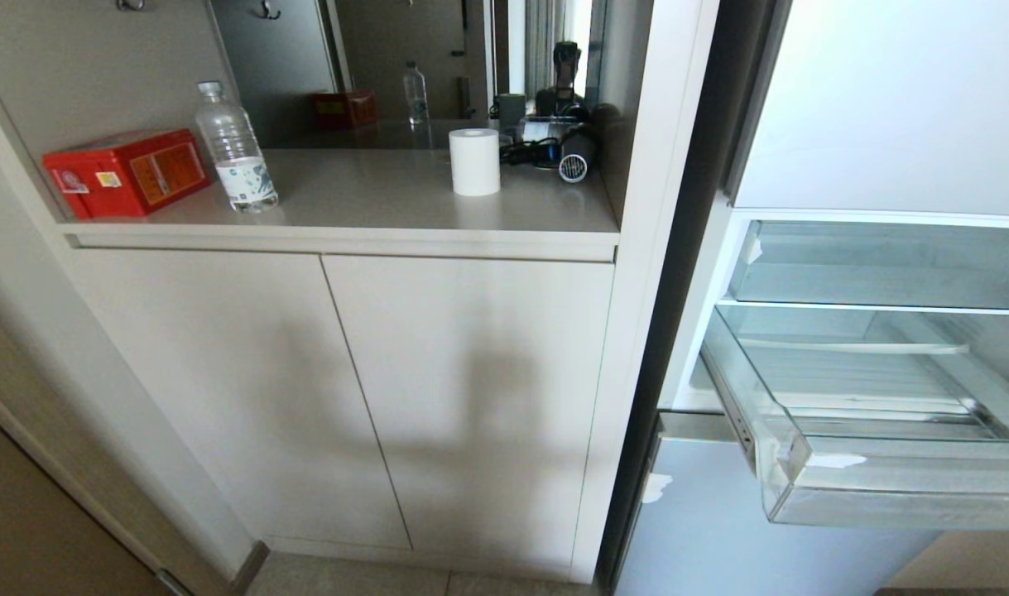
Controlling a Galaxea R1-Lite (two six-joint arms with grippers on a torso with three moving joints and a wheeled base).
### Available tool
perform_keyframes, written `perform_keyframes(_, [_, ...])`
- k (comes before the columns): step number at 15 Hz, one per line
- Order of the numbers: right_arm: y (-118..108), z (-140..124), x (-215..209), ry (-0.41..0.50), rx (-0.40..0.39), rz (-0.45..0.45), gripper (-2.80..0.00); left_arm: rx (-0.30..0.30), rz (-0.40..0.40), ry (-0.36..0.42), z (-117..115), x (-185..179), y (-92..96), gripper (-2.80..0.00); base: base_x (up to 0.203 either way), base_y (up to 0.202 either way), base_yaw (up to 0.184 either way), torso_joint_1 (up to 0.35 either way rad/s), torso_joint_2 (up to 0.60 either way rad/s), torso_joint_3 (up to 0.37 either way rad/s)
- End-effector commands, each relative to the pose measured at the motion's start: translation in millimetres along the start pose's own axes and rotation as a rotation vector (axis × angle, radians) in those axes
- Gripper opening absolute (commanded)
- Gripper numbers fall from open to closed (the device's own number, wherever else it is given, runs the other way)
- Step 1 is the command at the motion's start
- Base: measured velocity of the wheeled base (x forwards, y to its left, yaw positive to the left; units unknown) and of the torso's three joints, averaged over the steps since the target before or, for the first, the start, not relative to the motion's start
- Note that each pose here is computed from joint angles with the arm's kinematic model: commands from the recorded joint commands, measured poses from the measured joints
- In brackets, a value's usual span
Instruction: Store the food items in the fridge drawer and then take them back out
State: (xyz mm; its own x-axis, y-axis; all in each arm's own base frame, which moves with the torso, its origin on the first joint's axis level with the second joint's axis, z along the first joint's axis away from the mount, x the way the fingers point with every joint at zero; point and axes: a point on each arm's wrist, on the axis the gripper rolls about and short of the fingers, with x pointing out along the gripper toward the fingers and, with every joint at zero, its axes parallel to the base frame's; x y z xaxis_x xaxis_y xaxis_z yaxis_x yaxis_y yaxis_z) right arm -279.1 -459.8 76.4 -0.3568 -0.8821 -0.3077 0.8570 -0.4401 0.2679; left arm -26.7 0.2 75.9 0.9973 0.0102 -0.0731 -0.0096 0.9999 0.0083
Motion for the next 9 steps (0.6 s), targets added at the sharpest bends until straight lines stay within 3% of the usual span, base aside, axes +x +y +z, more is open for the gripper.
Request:
perform_keyframes(1, [-4.9,-16.8,9.2,0.028,-0.014,-0.004,-2.80,0.000,0.001,0.002,0.0,0.1,0.0,-2.80,0.000,0.000,0.000,0.000,0.00,0.000])
perform_keyframes(4, [-8.1,-26.3,16.2,0.001,-0.034,0.001,-2.80,0.000,0.001,0.002,0.0,0.1,0.0,-2.80,0.000,0.000,0.000,0.000,0.00,0.000])
perform_keyframes(5, [-8.7,-28.1,17.1,0.004,-0.034,0.001,0.00,0.000,0.001,0.002,0.0,0.1,0.0,-2.80,0.000,0.000,0.000,0.000,0.00,0.000])
perform_keyframes(9, [-9.3,-30.3,18.0,0.008,-0.035,0.000,0.00,0.000,0.001,0.002,0.0,0.1,0.0,-2.80,0.000,0.000,0.000,0.000,0.00,0.000])
